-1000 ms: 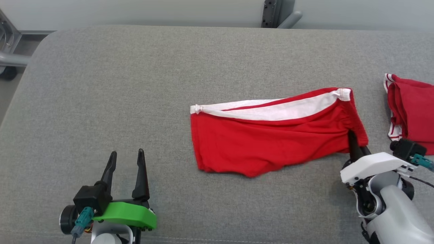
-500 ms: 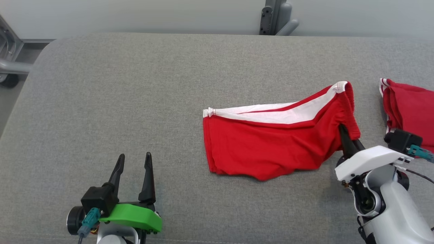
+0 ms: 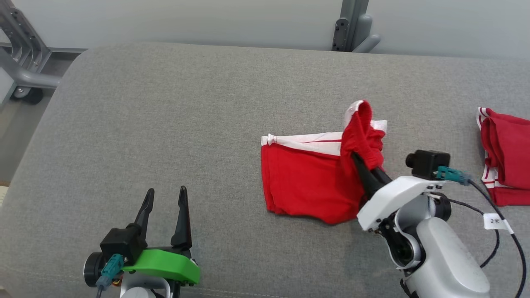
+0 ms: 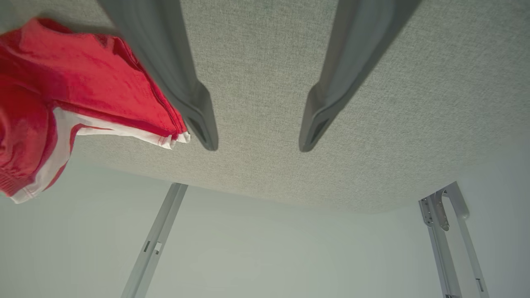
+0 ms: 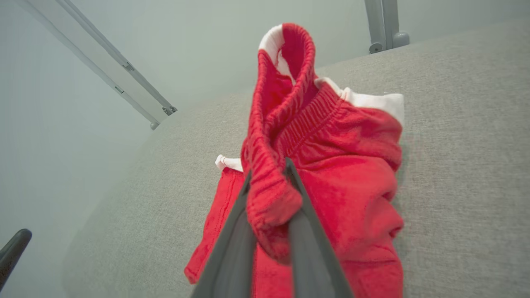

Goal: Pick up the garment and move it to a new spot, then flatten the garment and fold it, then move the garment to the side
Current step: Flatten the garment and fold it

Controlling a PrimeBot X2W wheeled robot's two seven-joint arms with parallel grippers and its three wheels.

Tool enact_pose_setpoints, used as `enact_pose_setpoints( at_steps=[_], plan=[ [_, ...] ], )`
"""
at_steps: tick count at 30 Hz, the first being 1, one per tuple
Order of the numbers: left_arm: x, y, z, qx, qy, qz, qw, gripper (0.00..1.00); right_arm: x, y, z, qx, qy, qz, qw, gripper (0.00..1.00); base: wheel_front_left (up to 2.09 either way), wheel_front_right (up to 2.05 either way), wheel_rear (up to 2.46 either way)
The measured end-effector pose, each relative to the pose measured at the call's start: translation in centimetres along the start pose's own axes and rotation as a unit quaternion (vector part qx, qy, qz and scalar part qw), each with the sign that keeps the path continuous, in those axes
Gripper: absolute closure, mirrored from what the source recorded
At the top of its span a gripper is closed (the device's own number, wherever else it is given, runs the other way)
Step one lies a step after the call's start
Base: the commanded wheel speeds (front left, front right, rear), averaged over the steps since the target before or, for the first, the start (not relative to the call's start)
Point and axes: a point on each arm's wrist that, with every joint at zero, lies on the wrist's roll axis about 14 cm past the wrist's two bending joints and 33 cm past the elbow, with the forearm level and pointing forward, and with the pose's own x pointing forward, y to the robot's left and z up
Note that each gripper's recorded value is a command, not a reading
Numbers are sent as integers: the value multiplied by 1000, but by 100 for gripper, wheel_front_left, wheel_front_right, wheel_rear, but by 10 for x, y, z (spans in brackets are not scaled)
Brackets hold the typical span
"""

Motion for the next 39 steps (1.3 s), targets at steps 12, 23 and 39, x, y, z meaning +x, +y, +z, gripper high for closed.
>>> enact_pose_setpoints(
  at_steps=[12,23,39],
  plan=[
    [-5,9,3,-5,-4,18,1000,0,19,49,-63,-55,102,75,990,100,0,0,0],
    [-8,12,3,-10,-3,28,1000,0,32,62,-84,-124,124,107,979,91,0,0,0],
    [-3,11,2,-11,-3,26,1000,0,35,87,-82,-184,83,165,965,0,0,0,0]
  ],
)
